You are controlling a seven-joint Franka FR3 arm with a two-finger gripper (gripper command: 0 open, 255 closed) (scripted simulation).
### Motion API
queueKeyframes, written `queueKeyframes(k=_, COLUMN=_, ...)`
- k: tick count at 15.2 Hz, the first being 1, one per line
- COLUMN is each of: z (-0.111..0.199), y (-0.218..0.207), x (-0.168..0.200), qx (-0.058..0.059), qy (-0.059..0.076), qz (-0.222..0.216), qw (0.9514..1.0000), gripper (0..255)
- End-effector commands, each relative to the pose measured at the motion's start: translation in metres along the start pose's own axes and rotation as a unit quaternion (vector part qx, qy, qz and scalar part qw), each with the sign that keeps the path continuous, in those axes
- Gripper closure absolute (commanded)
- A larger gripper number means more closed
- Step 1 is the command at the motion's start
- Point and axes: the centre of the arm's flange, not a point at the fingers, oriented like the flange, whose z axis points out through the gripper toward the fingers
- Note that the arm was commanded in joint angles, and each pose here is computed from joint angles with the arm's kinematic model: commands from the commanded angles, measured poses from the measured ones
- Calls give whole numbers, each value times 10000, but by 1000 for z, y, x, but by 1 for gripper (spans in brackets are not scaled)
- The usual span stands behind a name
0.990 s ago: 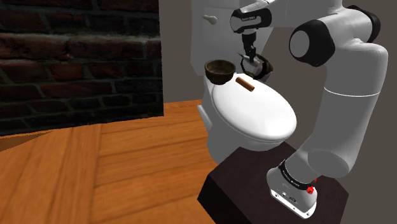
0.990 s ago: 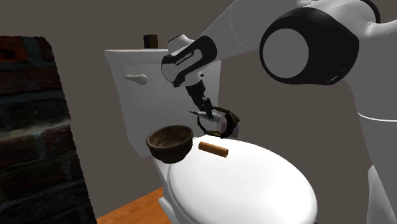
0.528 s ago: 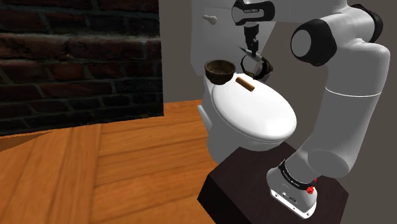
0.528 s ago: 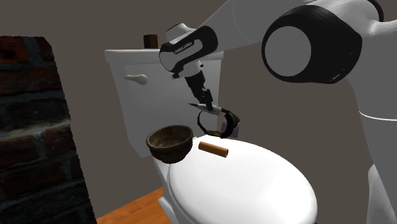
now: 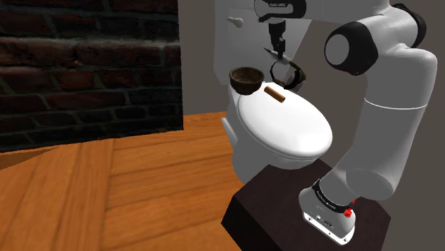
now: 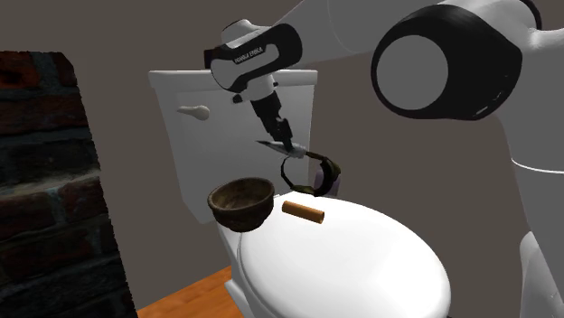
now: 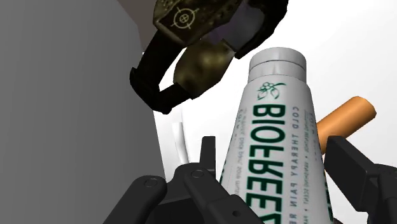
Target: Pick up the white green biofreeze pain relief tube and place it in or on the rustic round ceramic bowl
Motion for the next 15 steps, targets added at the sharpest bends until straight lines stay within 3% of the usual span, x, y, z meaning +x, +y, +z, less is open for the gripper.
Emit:
queueKeyframes(k=1, z=-11, y=-8, x=23, qx=-1, qy=-2, qz=5, qw=10000, gripper=255)
queueKeyframes(k=10, z=-56, y=-39, x=128, qx=-1, qy=-2, qz=5, qw=10000, gripper=255)
queueKeyframes(k=15, z=-39, y=-40, x=140, qx=-1, qy=-2, qz=5, qw=10000, gripper=255)
